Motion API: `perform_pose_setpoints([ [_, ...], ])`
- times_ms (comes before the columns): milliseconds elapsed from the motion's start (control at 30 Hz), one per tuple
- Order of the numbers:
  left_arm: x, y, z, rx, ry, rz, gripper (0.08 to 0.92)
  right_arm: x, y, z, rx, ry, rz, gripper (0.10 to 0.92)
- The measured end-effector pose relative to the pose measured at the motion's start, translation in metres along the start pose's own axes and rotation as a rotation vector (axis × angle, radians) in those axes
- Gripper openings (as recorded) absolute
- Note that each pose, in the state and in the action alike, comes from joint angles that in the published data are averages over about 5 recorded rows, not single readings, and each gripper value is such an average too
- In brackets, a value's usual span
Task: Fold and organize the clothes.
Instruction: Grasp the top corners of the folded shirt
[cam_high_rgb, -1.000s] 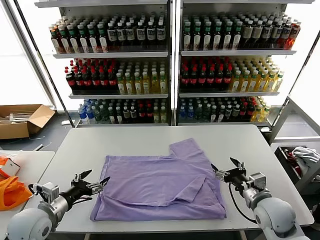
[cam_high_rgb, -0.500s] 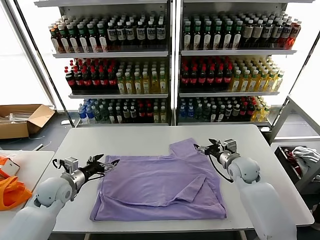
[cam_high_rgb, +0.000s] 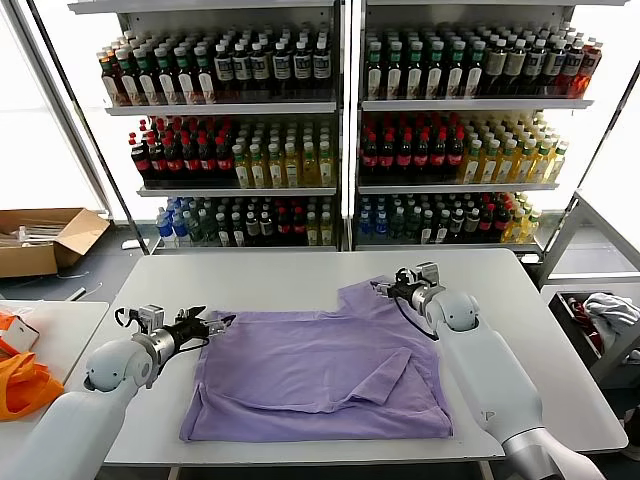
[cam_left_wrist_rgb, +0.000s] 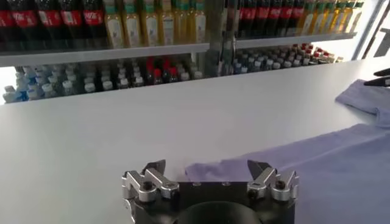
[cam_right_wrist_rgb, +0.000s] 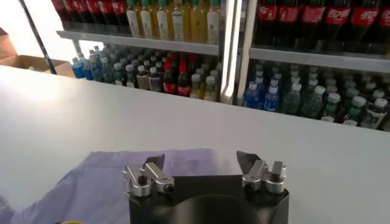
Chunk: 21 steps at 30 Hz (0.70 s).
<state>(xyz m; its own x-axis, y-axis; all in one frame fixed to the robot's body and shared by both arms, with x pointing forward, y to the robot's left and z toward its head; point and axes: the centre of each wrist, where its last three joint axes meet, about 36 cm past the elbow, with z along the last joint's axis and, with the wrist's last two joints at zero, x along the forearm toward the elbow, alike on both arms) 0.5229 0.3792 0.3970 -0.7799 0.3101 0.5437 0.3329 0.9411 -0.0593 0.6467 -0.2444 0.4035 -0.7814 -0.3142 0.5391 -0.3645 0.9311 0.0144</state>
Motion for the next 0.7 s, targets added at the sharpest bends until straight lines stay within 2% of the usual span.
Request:
perform_pose_setpoints([
  [167,-0.001,0.003,0.004,0.006,0.011,-0.001,0.744,-0.006,0.003,0.0,0.003,0.012,0.0,0.469],
  [500,-0.001,-0.002,0.012,0.023,0.013,0.021,0.452,-0.008,0.007,0.001,-0.006,0.018,0.002,0.183],
  [600,-0.002,-0.005,0.012,0.025,0.006,0.03,0.365,-0.006,0.008,0.0,-0.013,0.011,0.002,0.119],
  [700,-0.001,-0.006,0.011,0.025,-0.003,0.034,0.278,-0.001,0.01,-0.003,-0.021,-0.001,-0.001,0.106],
])
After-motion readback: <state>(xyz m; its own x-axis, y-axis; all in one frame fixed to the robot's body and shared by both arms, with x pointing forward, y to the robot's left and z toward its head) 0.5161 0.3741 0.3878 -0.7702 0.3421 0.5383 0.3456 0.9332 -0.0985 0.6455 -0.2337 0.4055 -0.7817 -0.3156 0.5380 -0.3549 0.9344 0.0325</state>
